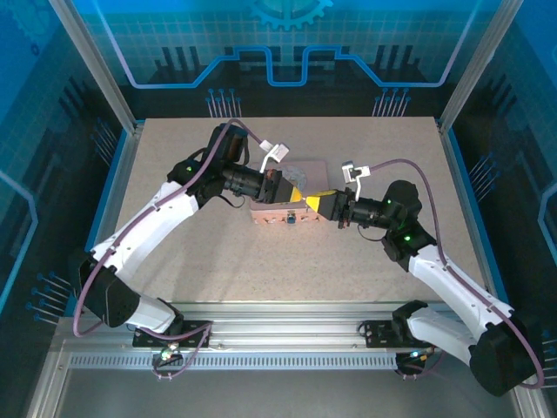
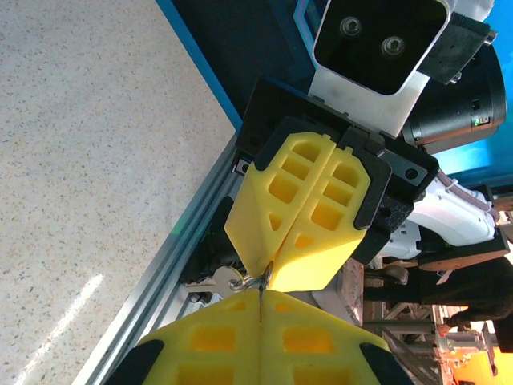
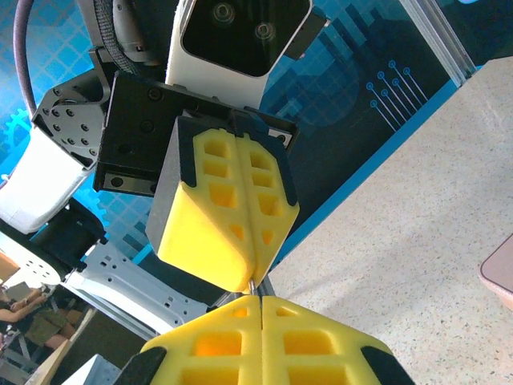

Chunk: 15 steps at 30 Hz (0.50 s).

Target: Unlock the padlock with the key

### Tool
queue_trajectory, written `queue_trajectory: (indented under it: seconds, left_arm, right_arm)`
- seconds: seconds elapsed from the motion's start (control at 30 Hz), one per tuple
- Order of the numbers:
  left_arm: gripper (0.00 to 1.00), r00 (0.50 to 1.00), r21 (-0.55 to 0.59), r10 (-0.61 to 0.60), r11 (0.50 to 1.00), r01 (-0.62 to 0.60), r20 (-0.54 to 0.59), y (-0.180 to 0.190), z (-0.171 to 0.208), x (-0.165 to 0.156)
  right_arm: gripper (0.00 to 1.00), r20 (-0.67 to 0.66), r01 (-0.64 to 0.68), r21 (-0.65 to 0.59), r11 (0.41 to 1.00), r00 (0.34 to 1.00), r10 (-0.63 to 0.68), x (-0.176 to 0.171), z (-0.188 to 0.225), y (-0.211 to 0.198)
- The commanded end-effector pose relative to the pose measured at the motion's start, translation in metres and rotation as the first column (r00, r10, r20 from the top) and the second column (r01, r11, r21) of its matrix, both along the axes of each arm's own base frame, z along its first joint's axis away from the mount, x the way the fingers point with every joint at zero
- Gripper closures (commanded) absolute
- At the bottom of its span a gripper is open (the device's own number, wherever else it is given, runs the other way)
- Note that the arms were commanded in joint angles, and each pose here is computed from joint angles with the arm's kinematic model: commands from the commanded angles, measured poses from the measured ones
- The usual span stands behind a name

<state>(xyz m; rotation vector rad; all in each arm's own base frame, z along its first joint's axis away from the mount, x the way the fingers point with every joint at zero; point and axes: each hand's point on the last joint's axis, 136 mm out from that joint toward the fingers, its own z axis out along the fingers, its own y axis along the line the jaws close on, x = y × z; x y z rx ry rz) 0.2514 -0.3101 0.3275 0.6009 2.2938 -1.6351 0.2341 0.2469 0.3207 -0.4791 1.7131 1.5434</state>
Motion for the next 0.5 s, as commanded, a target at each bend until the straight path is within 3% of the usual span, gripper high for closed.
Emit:
queue_trajectory:
  seconds: [0.0, 0.07, 0.17, 0.37, 0.43, 0.47]
  left_arm:
    - [0.78, 0.999, -0.036, -0.008, 0.999, 0.009, 0.035, 0.002, 0.014, -0.006]
    - [0.48, 0.998, -0.029, 0.022, 0.999, -0.020, 0.055, 0.005, 0.014, -0.003]
    - [0.28, 0.993, -0.024, 0.082, 0.997, -0.080, 0.086, 0.012, 0.016, 0.004]
    - [0.15, 0.966, -0.006, 0.213, 0.977, -0.215, 0.143, 0.031, 0.010, 0.015]
    - [0.02, 0.956, 0.019, 0.253, 0.966, -0.258, 0.148, 0.037, 0.001, 0.017]
    - [0.01, 0.951, 0.033, 0.272, 0.960, -0.280, 0.149, 0.040, -0.005, 0.017]
  right_arm:
    - [1.00, 0.038, -0.013, -0.002, 1.000, 0.999, 0.014, -0.005, 0.010, 0.004]
    - [1.00, 0.028, 0.011, -0.024, 1.000, 1.000, -0.011, -0.003, 0.005, 0.002]
    - [1.00, 0.029, 0.058, -0.048, 0.997, 0.998, -0.056, 0.000, 0.002, -0.005]
    - [1.00, 0.005, 0.157, -0.112, 0.981, 0.987, -0.158, 0.007, -0.010, -0.024]
    - [1.00, -0.004, 0.195, -0.136, 0.971, 0.980, -0.198, 0.011, -0.015, -0.032]
    - [1.00, -0.007, 0.221, -0.155, 0.963, 0.974, -0.225, 0.014, -0.018, -0.036]
